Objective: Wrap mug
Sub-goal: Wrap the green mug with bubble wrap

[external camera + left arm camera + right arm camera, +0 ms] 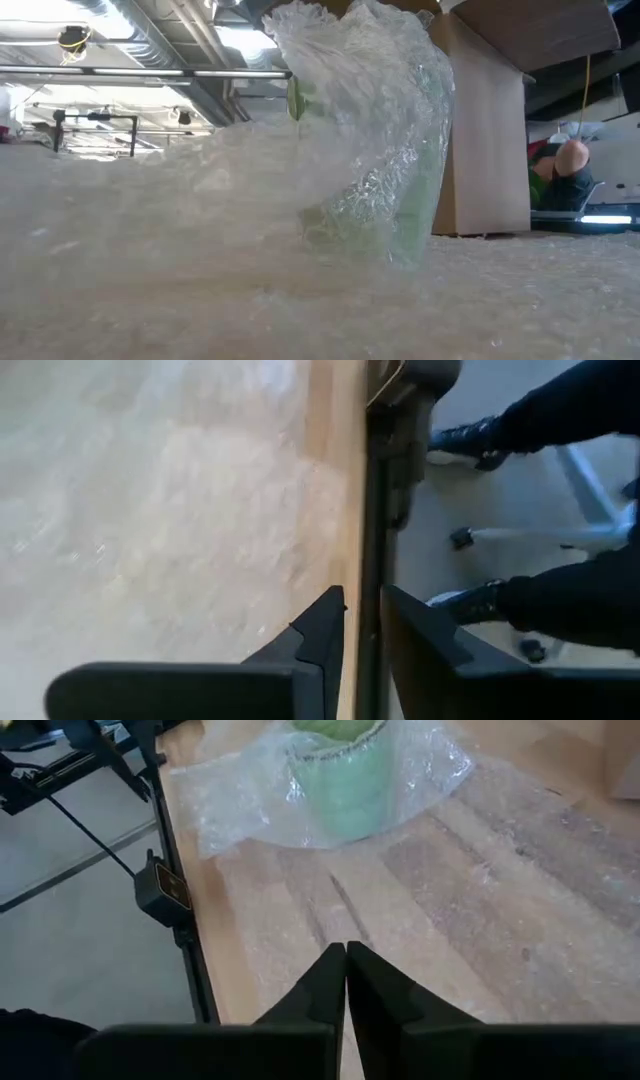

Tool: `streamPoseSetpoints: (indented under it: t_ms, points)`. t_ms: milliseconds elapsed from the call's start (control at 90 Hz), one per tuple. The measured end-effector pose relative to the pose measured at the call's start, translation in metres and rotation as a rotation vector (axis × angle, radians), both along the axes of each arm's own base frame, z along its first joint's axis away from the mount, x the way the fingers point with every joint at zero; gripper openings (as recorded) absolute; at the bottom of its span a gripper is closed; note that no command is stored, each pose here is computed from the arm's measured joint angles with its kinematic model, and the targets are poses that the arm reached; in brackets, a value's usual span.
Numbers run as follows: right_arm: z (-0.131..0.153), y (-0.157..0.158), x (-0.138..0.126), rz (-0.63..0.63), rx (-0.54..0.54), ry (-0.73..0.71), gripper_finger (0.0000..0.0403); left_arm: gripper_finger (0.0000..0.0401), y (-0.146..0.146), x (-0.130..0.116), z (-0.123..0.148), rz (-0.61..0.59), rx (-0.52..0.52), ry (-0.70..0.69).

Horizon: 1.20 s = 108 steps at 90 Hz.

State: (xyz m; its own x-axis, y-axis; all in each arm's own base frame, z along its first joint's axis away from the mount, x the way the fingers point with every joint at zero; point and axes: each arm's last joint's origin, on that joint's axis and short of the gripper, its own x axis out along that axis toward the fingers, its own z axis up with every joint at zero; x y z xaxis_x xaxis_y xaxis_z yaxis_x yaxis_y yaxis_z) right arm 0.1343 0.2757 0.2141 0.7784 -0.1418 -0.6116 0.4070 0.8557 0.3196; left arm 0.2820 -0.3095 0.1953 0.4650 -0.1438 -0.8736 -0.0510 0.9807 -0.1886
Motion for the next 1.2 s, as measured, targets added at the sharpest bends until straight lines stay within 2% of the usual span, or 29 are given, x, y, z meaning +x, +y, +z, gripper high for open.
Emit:
streamPoseSetpoints:
  t_ms: [244, 456, 633, 944, 1200]
  points:
    - [0.0, 0.001, 0.001, 0.001, 0.014, -0.006, 0.0, 0.005, 0.003, -0.002, -0.002, 0.002, 0.034, 0.026]
    - [0.001, 0.002, 0.001, 0.004, 0.023, -0.01, 0.0, 0.0048, 0.008, -0.007, -0.024, 0.047, 0.152, 0.128]
    - [0.001, 0.004, 0.001, 0.017, 0.025, -0.013, 0.0, 0.001, 0.009, -0.007, -0.036, 0.074, 0.189, 0.163]
    - [0.001, 0.004, 0.001, 0.016, 0.023, -0.016, 0.0, 0.0, 0.006, 0.011, -0.007, 0.049, 0.258, -0.021]
    - [0.003, 0.009, 0.004, 0.042, 0.044, -0.045, 0.0, 0.0, 0.012, 0.023, 0.009, 0.035, 0.317, -0.067]
